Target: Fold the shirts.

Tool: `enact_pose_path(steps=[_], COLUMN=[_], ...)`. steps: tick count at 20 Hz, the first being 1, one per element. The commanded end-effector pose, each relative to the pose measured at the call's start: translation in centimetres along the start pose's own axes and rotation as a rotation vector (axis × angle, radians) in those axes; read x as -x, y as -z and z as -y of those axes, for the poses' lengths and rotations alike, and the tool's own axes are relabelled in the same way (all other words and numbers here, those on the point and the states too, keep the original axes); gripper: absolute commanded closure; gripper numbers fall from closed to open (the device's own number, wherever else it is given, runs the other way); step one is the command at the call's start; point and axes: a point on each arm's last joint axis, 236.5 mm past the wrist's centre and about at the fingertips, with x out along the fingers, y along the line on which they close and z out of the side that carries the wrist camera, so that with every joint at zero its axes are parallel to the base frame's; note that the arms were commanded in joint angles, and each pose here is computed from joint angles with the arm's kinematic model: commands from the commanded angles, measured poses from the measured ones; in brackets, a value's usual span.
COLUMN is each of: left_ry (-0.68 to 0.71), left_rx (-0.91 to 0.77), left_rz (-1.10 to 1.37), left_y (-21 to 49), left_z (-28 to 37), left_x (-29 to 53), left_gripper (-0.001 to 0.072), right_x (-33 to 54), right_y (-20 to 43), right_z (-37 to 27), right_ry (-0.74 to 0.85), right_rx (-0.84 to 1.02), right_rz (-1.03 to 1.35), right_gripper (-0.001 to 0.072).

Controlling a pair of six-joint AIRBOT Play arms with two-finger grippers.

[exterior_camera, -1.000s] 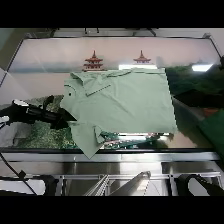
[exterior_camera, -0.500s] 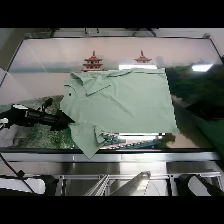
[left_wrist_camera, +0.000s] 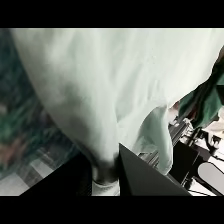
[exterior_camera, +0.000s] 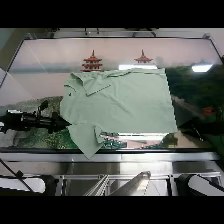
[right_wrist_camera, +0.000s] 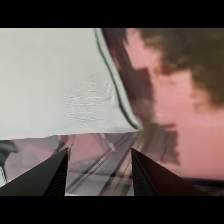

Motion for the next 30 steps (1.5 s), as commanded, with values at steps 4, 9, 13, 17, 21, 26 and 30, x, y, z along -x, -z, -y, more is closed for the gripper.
enact_pose_path(steps=[4, 9, 13, 17, 21, 26, 30], left_ry=[0.021, 0.021, 0.021, 0.016, 0.166, 0.837, 1.110], left_rx=[0.023, 0.022, 0.022, 0.023, -0.010, -0.549, -1.191], left_rz=[0.046, 0.045, 0.045, 0.051, 0.051, 0.238, 0.552], left_y=[-0.7, -0.7, -0.7, -0.8, -0.8, 2.7, 17.0], left_z=[-0.5, -0.4, -0.4, -0.6, 3.1, 25.7, 42.4], left_x=[1.1, 1.1, 1.1, 1.1, 1.6, 14.6, 28.8], left_gripper=[0.0541, 0.0541, 0.0541, 0.0575, 0.0680, 0.0685, 0.0683], right_x=[-3.0, -4.6, -5.9, -6.3, -4.1, 15.4, 32.3], right_y=[-0.5, -2.3, -1.6, -1.9, -1.7, -3.9, 5.2], right_z=[1.5, 0.3, 0.7, -0.3, -5.8, -23.8, -36.2], right_ry=[-0.063, -0.171, -0.176, -0.202, -0.433, -1.021, -1.154], right_rx=[-0.038, -0.080, -0.080, -0.058, 0.005, 0.441, 0.941], right_rz=[-0.043, 0.002, -0.043, -0.037, -0.048, 0.356, 0.821], right_gripper=[0.0270, 0.0278, 0.0370, 0.0578, 0.0689, 0.0690, 0.0689])
